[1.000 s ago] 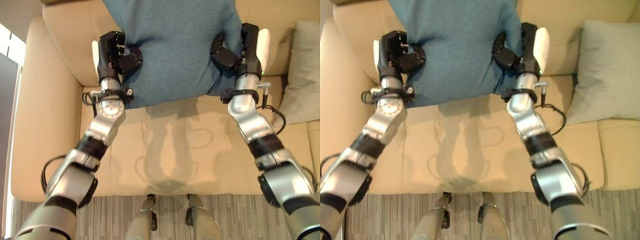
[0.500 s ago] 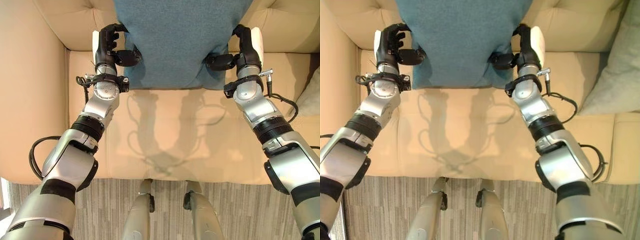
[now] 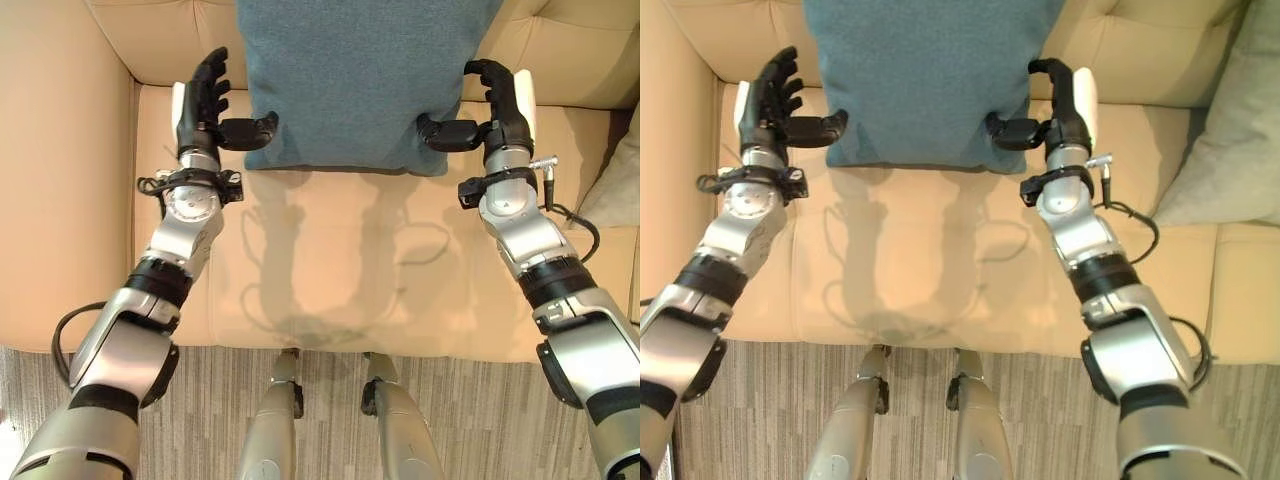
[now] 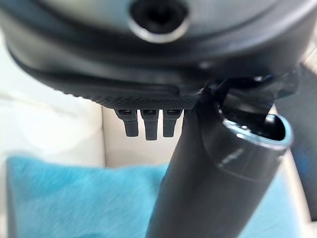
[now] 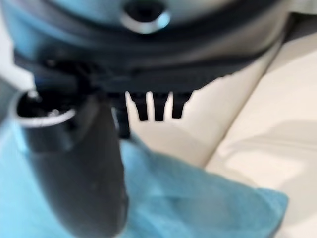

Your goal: Pick up all the scattered cushions and arrange them neatly on the sofa.

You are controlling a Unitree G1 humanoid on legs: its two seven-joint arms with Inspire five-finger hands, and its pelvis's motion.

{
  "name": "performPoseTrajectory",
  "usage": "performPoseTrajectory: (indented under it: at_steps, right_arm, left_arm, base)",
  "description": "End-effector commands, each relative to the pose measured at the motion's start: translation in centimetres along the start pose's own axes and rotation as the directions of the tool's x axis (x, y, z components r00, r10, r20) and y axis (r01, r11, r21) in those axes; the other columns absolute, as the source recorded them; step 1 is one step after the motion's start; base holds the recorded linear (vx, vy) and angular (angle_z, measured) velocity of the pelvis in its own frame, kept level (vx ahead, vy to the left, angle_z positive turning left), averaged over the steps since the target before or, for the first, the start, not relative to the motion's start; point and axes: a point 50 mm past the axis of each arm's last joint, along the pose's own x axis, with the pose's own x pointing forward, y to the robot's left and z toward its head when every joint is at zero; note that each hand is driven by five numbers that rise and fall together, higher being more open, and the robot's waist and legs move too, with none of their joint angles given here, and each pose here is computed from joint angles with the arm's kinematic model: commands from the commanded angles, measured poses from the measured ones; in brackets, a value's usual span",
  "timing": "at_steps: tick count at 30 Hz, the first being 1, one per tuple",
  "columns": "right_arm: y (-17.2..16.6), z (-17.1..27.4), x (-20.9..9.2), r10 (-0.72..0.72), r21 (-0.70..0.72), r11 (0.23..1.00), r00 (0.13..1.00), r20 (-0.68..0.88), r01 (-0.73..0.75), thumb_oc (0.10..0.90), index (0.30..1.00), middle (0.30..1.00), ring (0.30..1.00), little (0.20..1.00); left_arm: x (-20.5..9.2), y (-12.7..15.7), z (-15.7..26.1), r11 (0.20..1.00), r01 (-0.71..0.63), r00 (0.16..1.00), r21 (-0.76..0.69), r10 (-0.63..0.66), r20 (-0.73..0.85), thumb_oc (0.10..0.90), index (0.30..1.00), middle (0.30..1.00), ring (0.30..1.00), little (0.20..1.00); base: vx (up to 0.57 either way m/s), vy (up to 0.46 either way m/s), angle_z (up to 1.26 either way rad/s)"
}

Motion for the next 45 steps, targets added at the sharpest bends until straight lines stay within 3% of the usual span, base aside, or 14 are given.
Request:
performPoseTrajectory:
  at_steps: [1,4,7,10,13,15,19,20,21,22,25,29,39,45]
  right_arm:
    - [-1.7,0.0,-0.8,0.001,-0.053,0.999,0.995,0.100,0.004,0.800,0.900,0.900,0.900,0.900]
    - [-2.9,-5.7,-5.7,0.062,-0.094,0.993,0.997,-0.051,-0.066,0.800,0.900,0.900,0.900,0.900]
    - [-4.0,-12.4,-12.8,0.141,-0.140,0.971,0.939,-0.315,-0.193,0.800,0.900,0.900,0.900,0.900]
    - [-3.9,-14.2,-15.2,0.170,-0.126,0.963,0.899,-0.405,-0.239,0.800,0.900,0.900,0.900,0.900]
    - [-4.3,-16.6,-18.7,0.204,-0.143,0.936,0.827,-0.523,-0.321,0.800,0.900,0.900,0.900,0.900]
    - [-3.6,-19.2,-22.5,0.223,-0.101,0.921,0.723,-0.654,-0.376,0.800,0.900,0.900,0.900,0.900]
    - [-2.0,-21.9,-28.3,0.288,-0.031,0.853,0.520,-0.804,-0.520,0.800,0.900,0.900,0.900,0.900]
    - [-1.5,-22.7,-30.7,0.305,-0.002,0.815,0.432,-0.849,-0.579,0.800,0.900,0.900,0.900,0.900]
    - [-1.5,-22.7,-30.7,0.305,-0.002,0.815,0.432,-0.849,-0.579,0.800,0.900,0.900,0.900,0.900]
    - [-1.1,-23.3,-32.8,0.300,0.034,0.803,0.355,-0.885,-0.595,0.800,0.900,0.900,0.900,0.900]
    - [-0.4,-23.5,-35.0,0.308,0.081,0.786,0.275,-0.911,-0.613,0.800,0.900,0.900,0.900,0.900]
    - [-0.2,-23.8,-36.0,0.286,0.088,0.781,0.228,-0.931,-0.619,0.800,0.900,0.900,0.900,0.900]
    - [-0.7,-24.3,-35.7,0.239,0.065,0.767,0.190,-0.952,-0.638,0.800,0.900,0.900,0.900,0.900]
    - [1.9,-23.9,-34.5,0.287,0.068,0.714,0.203,-0.936,-0.697,0.800,0.900,0.900,0.900,0.900]
  left_arm:
    - [-0.6,0.6,0.7,0.999,0.022,0.994,0.034,-0.025,0.105,0.800,0.900,0.900,0.900,0.900]
    - [-5.1,3.3,-3.0,0.995,0.027,0.999,0.092,-0.028,0.016,0.800,0.900,0.900,0.900,0.900]
    - [-12.9,5.9,-9.3,0.988,0.060,0.967,0.143,-0.022,-0.254,0.800,0.900,0.900,0.900,0.900]
    - [-15.8,7.2,-11.5,0.979,0.076,0.927,0.187,0.000,-0.375,0.800,0.900,0.900,0.900,0.900]
    - [-20.5,8.8,-14.7,0.929,0.203,0.829,0.311,0.006,-0.560,0.800,0.900,0.900,0.900,0.900]
    - [-26.1,9.2,-18.3,0.895,0.317,0.656,0.314,0.032,-0.754,0.800,0.900,0.900,0.900,0.900]
    - [-34.3,9.9,-21.7,0.870,0.405,0.353,0.281,0.135,-0.926,0.800,0.900,0.900,0.900,0.900]
    - [-37.5,10.2,-22.3,0.859,0.442,0.225,0.260,0.175,-0.959,0.800,0.900,0.900,0.900,0.900]
    - [-37.5,10.2,-22.3,0.859,0.441,0.225,0.260,0.175,-0.959,0.800,0.900,0.900,0.900,0.900]
    - [-39.1,10.1,-22.5,0.838,0.491,0.154,0.237,0.185,-0.971,0.800,0.900,0.900,0.900,0.900]
    - [-40.0,9.9,-22.7,0.827,0.514,0.108,0.227,0.201,-0.974,0.800,0.900,0.900,0.900,0.900]
    - [-38.7,8.9,-23.1,0.823,0.521,0.146,0.229,0.179,-0.973,0.800,0.900,0.900,0.900,0.900]
    - [-37.0,6.4,-23.6,0.856,0.477,0.200,0.199,0.115,-0.973,0.800,0.900,0.900,0.900,0.900]
    - [-35.1,5.2,-24.0,0.854,0.480,0.242,0.200,0.091,-0.966,0.800,0.900,0.900,0.900,0.900]
  base:
    - [0.07,0.000,0.00]
    - [0.10,-0.008,0.04]
    - [0.08,-0.004,-0.02]
    - [0.02,0.007,-0.11]
    - [0.01,0.003,-0.11]
    - [0.01,-0.017,-0.14]
    - [0.00,-0.068,-0.09]
    - [0.00,-0.086,-0.11]
    - [-0.04,-0.122,-0.13]
    - [-0.06,-0.094,-0.11]
    - [-0.10,-0.099,0.05]
    - [-0.23,-0.067,0.14]
    - [-0.16,0.068,-0.06]
    - [-0.33,0.137,0.14]
